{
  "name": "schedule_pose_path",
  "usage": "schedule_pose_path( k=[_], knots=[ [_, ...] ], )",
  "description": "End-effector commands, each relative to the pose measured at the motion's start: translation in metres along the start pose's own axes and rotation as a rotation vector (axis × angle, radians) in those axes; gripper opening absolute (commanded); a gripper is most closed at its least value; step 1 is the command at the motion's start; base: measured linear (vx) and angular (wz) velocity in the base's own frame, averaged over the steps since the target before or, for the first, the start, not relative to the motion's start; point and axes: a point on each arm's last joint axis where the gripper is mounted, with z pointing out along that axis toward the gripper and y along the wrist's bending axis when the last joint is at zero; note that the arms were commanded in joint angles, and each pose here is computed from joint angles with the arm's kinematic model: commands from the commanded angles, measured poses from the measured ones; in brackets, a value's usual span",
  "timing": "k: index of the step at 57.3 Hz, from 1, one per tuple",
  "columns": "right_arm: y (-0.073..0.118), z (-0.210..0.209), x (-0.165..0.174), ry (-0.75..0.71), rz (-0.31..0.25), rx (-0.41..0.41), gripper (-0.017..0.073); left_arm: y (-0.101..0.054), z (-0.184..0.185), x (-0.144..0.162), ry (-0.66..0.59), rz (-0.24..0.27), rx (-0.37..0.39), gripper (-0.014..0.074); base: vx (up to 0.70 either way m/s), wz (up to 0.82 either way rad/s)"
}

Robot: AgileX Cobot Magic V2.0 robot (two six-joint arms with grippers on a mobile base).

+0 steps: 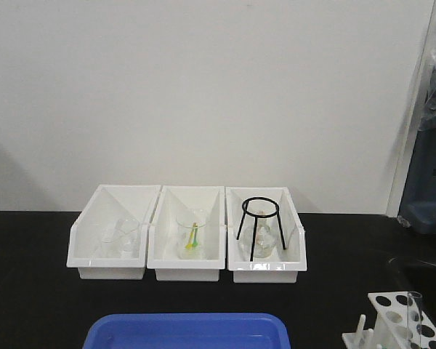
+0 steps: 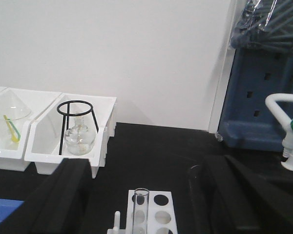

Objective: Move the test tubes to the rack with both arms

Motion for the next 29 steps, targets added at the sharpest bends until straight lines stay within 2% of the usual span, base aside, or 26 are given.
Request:
schedule_pose_path(
  k=[1, 10, 23, 29],
  knots=[
    [-0.002, -0.015, -0.014, -0.162, -0.030, 0.020, 0.0470, 0.001, -0.001, -0.015, -0.100, -0.010, -0.006, -0.0005, 0.00, 0.00],
    [0.003, -0.043, 0.018, -0.287, -0.018, 0.025, 0.0294, 0.001, -0.001, -0.015, -0.100, -0.010, -0.006, -0.0005, 0.00, 0.00],
    [0.011, -0.064, 0.085, -0.310, -0.018, 0.030, -0.0010, 0.001, -0.001, -0.015, -0.100, -0.010, -0.006, -0.0005, 0.00, 0.00],
    [0.015, -0.062, 0.108, -0.305, -0.017, 0.025, -0.0014, 0.001, -0.001, -0.015, -0.100, -0.010, -0.006, -0.0005, 0.00, 0.00]
  ],
)
